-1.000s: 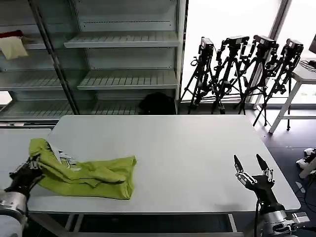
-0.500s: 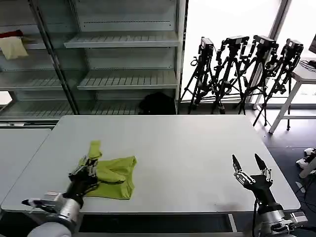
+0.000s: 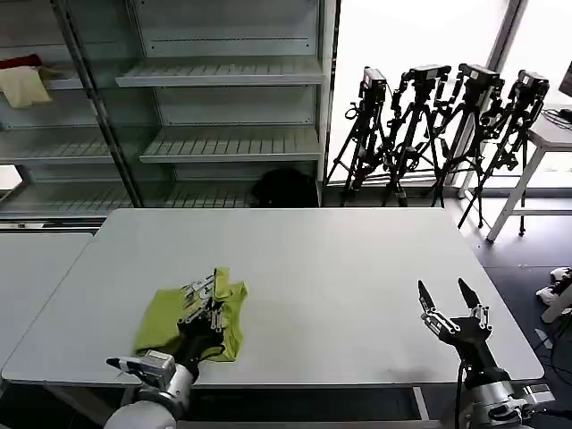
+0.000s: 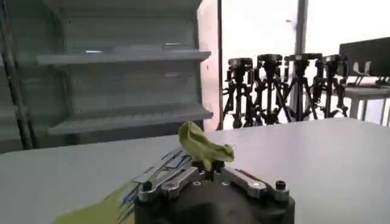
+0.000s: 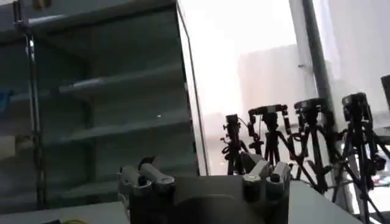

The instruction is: Fold and organize the clothes.

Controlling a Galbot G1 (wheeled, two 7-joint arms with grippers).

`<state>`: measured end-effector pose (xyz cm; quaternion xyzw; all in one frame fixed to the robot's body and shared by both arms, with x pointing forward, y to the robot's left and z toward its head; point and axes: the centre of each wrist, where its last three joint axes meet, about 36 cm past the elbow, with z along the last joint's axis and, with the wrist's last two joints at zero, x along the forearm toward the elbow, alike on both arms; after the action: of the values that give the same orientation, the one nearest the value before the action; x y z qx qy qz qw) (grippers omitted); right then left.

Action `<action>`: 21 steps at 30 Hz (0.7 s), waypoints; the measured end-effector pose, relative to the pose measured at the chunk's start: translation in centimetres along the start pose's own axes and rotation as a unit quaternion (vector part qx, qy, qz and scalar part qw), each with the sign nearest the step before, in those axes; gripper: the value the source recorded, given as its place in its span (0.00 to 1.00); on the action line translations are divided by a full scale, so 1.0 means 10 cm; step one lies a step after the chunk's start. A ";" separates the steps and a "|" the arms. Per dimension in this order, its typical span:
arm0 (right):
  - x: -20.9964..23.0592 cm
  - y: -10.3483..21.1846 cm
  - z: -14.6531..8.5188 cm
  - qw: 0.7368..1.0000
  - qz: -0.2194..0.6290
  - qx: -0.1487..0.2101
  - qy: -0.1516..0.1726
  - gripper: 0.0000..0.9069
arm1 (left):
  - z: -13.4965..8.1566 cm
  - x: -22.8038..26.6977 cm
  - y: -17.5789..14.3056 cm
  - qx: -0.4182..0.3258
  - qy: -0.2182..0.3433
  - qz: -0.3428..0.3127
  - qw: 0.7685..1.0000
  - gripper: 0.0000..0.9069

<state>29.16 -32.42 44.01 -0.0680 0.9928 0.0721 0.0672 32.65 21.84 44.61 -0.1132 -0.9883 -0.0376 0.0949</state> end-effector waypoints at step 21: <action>-0.02 0.03 0.02 1.000 -0.001 -0.001 0.000 1.00 | 0.08 0.05 0.11 -0.033 0.021 0.016 0.999 1.00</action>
<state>29.32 -32.11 43.84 -0.0693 0.9926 0.0735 0.0676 32.24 23.09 43.96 -0.1311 -0.9824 -0.0709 0.1128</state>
